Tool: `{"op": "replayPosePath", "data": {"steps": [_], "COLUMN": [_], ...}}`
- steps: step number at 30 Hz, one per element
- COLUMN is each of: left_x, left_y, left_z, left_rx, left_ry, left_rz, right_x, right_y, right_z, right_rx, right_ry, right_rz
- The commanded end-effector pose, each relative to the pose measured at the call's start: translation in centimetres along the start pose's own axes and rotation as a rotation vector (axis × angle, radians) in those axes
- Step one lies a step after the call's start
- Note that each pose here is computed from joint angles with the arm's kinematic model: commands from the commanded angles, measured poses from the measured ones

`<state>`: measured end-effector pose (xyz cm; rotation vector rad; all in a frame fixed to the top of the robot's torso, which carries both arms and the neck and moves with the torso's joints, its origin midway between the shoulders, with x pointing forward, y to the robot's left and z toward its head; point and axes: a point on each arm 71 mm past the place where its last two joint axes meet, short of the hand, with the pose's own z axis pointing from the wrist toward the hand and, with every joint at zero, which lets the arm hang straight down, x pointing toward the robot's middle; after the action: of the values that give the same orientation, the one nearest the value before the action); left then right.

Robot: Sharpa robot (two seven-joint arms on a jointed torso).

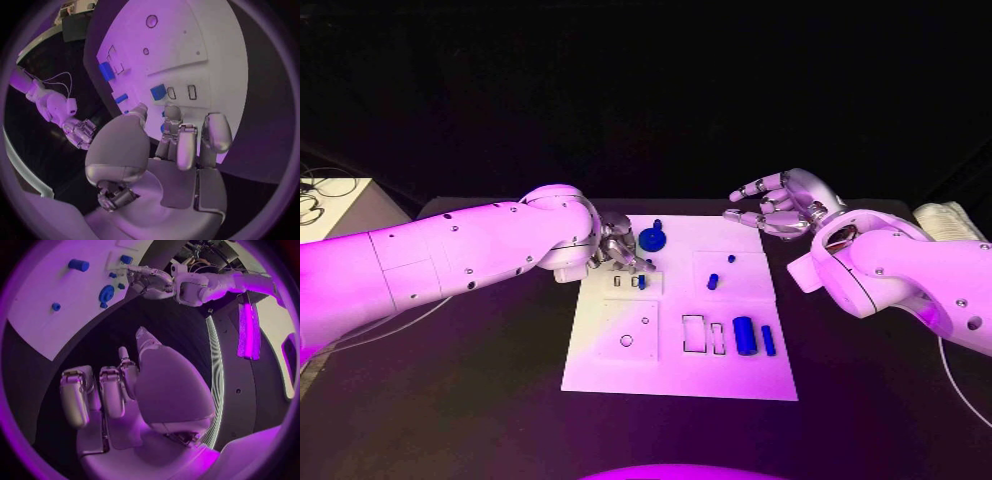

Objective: Assemble the parts on the task board

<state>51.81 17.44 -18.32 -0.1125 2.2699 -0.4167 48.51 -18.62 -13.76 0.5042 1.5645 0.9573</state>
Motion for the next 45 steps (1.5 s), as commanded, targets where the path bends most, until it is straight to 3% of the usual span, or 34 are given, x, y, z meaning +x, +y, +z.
{"op": "replayPosePath", "data": {"steps": [1, 16, 29, 45], "left_x": [0.22, 0.51, 0.94, 1.03], "left_y": [-0.14, -0.79, -1.02, -1.19], "left_z": [0.10, 0.54, 0.58, 0.59], "left_rx": [-0.012, -0.009, -0.002, 0.002], "left_ry": [0.044, 0.055, 0.098, 0.100], "left_rz": [0.047, 0.058, 0.061, 0.061], "right_x": [0.0, -0.2, -0.2, -0.1], "right_y": [0.0, -0.3, -0.4, -0.4], "right_z": [0.0, 0.3, 0.5, 0.8], "right_rx": [0.001, 0.009, 0.014, 0.007], "right_ry": [0.003, 0.001, 0.002, 0.002], "right_rz": [-0.001, -0.007, -0.009, -0.034]}}
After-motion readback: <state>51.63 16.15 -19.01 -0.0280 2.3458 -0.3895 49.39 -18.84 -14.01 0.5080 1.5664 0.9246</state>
